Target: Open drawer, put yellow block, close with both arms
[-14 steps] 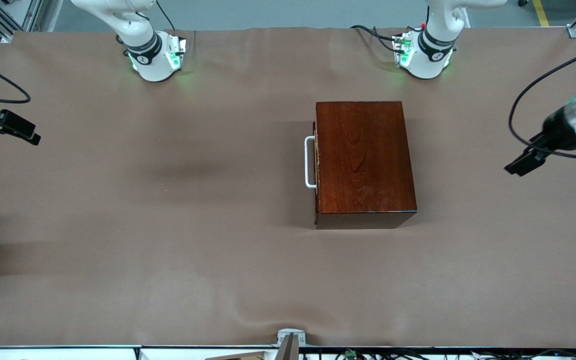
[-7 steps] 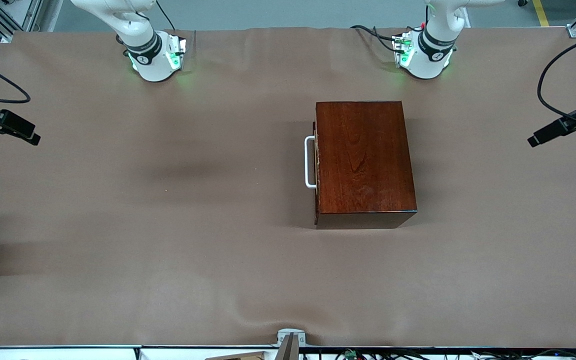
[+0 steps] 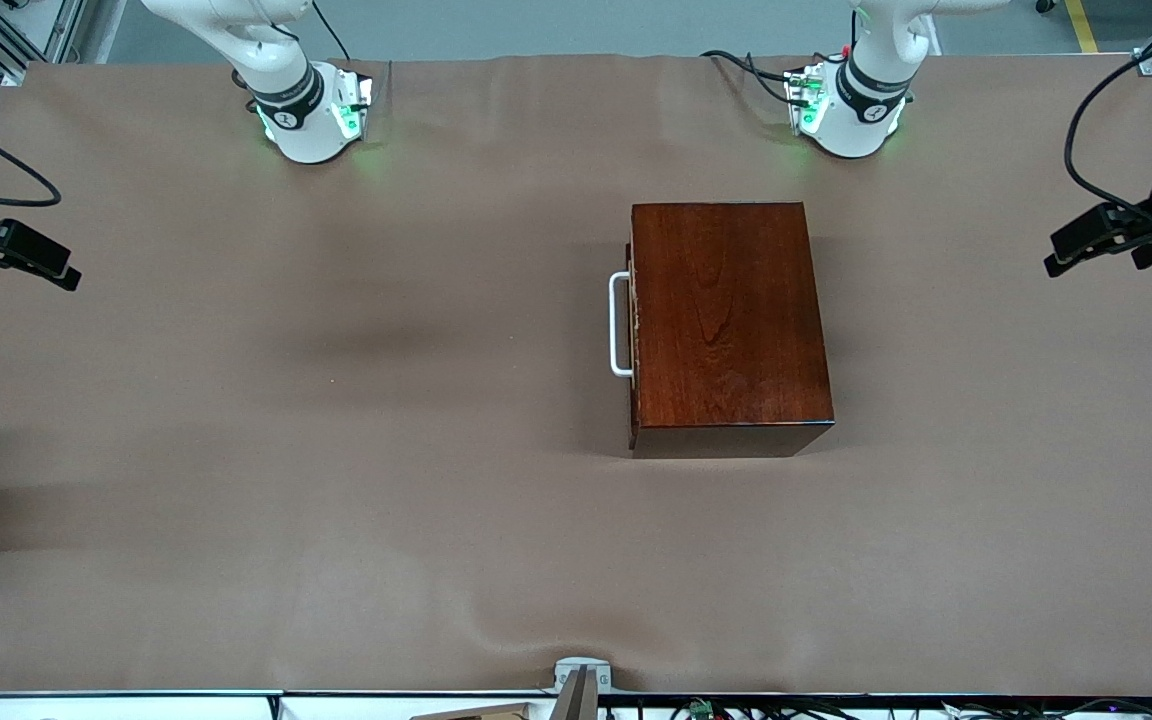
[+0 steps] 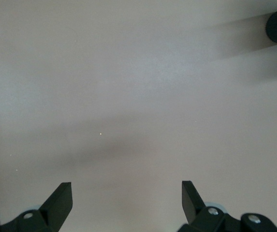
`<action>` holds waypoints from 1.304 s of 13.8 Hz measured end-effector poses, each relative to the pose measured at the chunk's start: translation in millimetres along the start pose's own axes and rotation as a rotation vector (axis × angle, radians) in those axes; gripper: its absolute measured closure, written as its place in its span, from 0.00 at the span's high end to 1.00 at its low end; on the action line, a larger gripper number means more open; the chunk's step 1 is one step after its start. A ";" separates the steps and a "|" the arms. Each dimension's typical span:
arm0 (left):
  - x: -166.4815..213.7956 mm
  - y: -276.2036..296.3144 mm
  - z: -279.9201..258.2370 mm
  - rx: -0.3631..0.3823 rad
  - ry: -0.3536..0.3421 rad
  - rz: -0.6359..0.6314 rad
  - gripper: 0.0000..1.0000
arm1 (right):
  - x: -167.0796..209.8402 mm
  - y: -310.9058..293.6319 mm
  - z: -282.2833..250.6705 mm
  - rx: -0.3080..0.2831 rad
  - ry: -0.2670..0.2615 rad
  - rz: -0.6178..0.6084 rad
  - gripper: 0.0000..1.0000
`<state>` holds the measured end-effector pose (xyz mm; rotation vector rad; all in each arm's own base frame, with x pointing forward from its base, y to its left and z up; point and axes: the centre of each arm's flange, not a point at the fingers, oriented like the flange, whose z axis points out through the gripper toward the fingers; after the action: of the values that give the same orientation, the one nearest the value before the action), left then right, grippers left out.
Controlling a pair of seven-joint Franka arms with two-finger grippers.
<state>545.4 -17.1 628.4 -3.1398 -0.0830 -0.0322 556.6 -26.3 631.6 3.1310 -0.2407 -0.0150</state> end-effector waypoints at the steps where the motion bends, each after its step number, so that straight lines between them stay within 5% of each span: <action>1: -1.1 6.6 -4.2 0.008 -0.004 0.020 1.00 | 0.0 0.0 0.0 0.000 0.000 0.000 1.00; 6: -2.3 3.9 -11.7 0.014 -0.024 0.141 1.00 | 0.0 0.0 0.0 0.000 0.000 0.000 1.00; 18: -2.7 33.5 -5.7 0.016 -0.037 0.116 1.00 | 0.0 0.0 0.0 0.000 0.000 0.000 1.00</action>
<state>544.4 -50.7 634.0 -3.1232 0.0988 0.0260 556.6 -26.3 631.7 3.1311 -0.2406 -0.0150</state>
